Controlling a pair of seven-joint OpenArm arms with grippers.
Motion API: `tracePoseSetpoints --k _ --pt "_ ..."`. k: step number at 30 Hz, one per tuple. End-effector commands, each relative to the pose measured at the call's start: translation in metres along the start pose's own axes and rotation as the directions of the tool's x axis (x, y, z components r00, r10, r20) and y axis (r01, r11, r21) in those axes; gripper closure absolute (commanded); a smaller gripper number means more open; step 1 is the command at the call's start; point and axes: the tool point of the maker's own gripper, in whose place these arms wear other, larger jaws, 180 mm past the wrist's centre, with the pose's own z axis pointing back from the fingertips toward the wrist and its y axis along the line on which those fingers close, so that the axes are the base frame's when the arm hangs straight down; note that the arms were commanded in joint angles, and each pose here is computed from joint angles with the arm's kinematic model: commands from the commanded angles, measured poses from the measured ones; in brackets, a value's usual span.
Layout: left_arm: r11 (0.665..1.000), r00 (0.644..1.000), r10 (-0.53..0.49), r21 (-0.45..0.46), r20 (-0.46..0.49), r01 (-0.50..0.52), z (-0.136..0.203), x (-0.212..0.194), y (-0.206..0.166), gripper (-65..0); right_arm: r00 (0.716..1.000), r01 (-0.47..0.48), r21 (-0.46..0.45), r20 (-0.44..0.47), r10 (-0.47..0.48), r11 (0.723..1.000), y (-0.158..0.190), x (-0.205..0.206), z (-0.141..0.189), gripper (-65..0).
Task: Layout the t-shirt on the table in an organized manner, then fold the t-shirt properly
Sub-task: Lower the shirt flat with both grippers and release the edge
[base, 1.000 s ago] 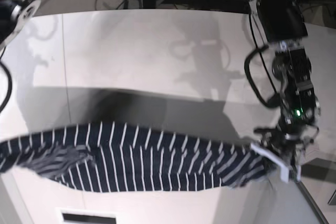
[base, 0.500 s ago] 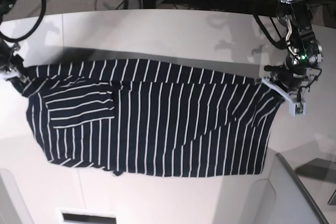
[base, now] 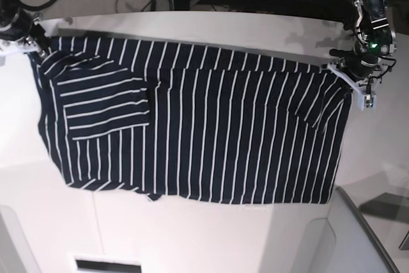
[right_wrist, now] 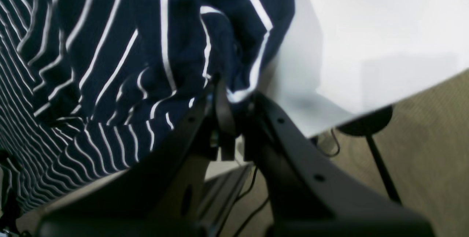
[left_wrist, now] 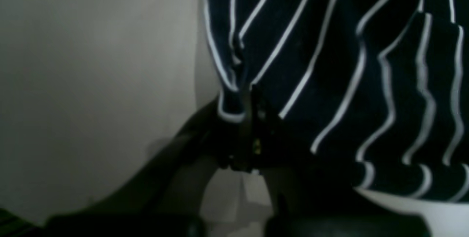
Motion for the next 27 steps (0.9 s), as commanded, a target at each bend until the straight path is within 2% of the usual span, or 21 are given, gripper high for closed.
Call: tracePoseSetpoints --k 1,16,21,23,24,27 --pt "1.0 0.999 -0.01 0.02 0.032 0.009 0.003 0.01 0.008 0.0 0.999 -0.014 -0.007 0.033 0.014 1.0 -0.004 0.009 0.005 0.0" --pt "1.0 0.999 -0.008 0.027 -0.031 0.009 0.008 -0.022 0.012 0.0 0.996 0.066 -0.027 -0.053 -0.068 0.997 -0.018 -0.028 -0.008 -0.6" --pt "1.0 0.999 -0.013 0.027 -0.041 0.014 0.011 -0.026 0.012 0.0 0.996 0.066 -0.03 -0.054 -0.067 0.997 -0.018 -0.028 -0.007 -16.8" --pt "1.0 0.999 -0.013 0.027 -0.042 0.014 0.011 -0.026 0.012 0.0 0.996 0.065 -0.032 -0.052 -0.066 0.997 -0.019 -0.027 -0.006 -21.3" --pt "0.999 0.999 -0.015 0.029 -0.043 0.017 0.011 -0.027 0.013 -2.0 0.996 0.064 -0.034 -0.052 -0.065 0.997 -0.02 -0.027 -0.006 -22.1" --pt "0.998 0.999 -0.004 0.055 -0.055 0.006 0.016 -0.034 0.024 -24.4 0.997 0.058 -0.034 -0.051 -0.06 0.998 -0.02 -0.026 -0.005 -22.7"
